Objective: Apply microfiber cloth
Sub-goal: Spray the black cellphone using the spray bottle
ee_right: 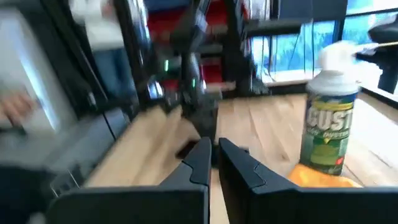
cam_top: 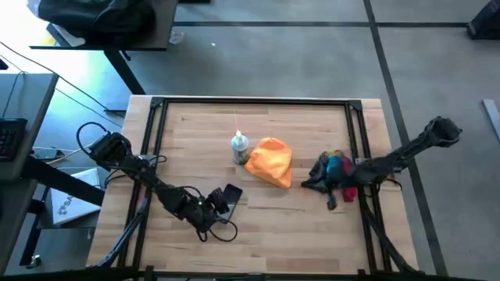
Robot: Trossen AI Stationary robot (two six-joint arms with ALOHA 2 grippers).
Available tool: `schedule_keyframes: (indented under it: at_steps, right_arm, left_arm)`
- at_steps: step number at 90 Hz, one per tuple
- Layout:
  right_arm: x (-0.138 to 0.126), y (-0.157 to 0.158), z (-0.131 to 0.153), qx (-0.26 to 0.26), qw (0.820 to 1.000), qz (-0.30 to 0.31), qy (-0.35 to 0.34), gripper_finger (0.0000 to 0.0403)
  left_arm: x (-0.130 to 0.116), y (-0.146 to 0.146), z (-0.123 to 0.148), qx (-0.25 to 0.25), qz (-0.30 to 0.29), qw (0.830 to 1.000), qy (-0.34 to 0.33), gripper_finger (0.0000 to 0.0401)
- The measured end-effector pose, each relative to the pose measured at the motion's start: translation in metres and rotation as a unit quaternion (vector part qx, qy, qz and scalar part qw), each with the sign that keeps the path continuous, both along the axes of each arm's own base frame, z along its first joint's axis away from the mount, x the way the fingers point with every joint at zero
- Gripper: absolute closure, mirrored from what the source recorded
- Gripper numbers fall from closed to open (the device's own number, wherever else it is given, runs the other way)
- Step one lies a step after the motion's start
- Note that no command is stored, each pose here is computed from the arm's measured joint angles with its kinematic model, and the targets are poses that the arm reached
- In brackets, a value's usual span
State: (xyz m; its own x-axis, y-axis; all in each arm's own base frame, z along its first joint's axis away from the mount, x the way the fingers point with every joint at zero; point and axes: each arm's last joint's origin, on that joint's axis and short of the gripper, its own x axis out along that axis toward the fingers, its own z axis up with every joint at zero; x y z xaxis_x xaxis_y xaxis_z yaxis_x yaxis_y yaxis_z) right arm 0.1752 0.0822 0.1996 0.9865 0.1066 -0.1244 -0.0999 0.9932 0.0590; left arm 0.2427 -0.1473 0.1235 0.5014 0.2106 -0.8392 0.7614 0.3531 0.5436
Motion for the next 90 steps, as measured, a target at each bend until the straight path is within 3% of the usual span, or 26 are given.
schedule_keyframes:
  at_steps: [17, 36, 52, 73, 81, 90]
  right_arm:
    - [0.052, 0.034, -0.014, -0.097, 0.991, -0.007, 0.097, 0.0402]
    - [0.102, 0.06, -0.048, -0.229, 0.946, -0.024, 0.227, 0.0402]
    - [0.141, 0.081, -0.067, -0.348, 0.903, -0.014, 0.25, 0.0402]
    - [0.186, 0.094, -0.085, -0.489, 0.833, -0.059, 0.254, 0.0402]
    - [0.201, 0.096, -0.09, -0.502, 0.825, -0.044, 0.256, 0.0402]
    - [0.217, 0.097, -0.094, -0.499, 0.828, -0.032, 0.254, 0.04]
  left_arm:
    - [0.0, 0.002, -0.003, 0.009, -0.034, 0.999, -0.002, 0.0181]
    - [0.003, 0.0, -0.004, 0.02, -0.083, 0.996, -0.01, 0.0181]
    - [0.004, -0.001, -0.004, 0.045, -0.128, 0.991, -0.005, 0.0181]
    - [0.01, 0.0, -0.002, 0.054, -0.155, 0.986, -0.018, 0.0181]
    - [0.01, 0.0, -0.002, 0.057, -0.166, 0.984, -0.016, 0.0181]
    - [0.01, -0.001, -0.002, 0.049, -0.178, 0.983, -0.014, 0.0181]
